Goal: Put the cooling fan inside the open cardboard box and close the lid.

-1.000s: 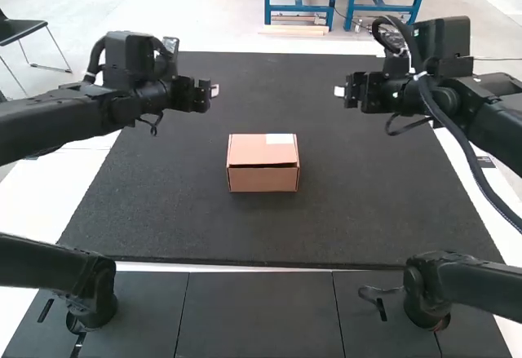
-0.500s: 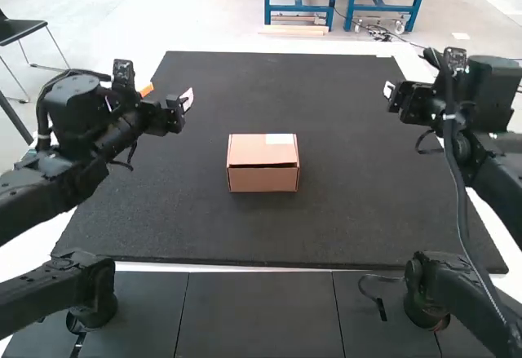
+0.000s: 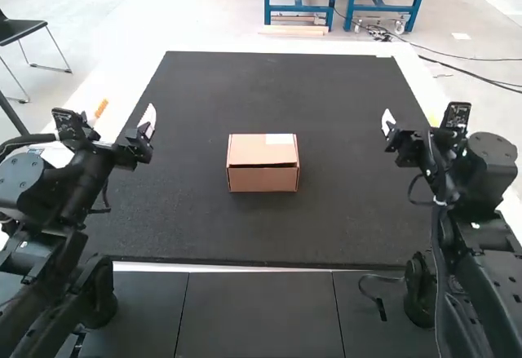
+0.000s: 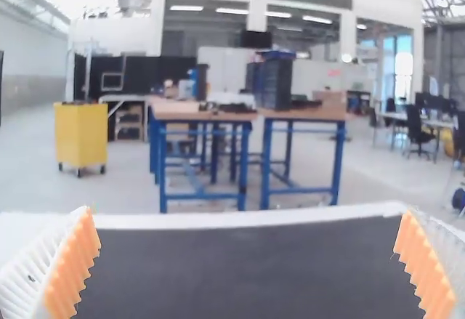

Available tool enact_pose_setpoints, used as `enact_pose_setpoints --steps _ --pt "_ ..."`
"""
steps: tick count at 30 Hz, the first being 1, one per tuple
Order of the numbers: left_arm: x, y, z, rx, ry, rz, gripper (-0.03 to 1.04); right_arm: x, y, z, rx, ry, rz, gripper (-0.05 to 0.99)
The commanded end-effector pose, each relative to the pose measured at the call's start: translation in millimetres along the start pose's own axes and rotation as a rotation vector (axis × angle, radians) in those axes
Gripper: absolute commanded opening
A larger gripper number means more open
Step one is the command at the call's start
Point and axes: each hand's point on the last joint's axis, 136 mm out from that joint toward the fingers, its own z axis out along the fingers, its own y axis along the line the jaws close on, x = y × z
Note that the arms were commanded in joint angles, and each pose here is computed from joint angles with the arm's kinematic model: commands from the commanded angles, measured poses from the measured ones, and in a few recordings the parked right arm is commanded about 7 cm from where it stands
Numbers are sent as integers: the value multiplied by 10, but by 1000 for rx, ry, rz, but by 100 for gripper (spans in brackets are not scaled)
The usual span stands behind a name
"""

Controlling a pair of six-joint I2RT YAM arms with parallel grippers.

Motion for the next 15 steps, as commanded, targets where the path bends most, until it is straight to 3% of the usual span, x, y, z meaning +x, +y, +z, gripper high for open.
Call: enact_pose_setpoints --steps 1,8,15 --pt "68 -130 -45 76 -6 -3 96 -118 64 -85 -25 -84 -7 91" --pt "324 -141 -72 110 17 7 96 34 49 -173 -25 -133 -2 91" --pt "500 8 -84 65 69 28 96 259 38 -129 -21 -85 57 91"
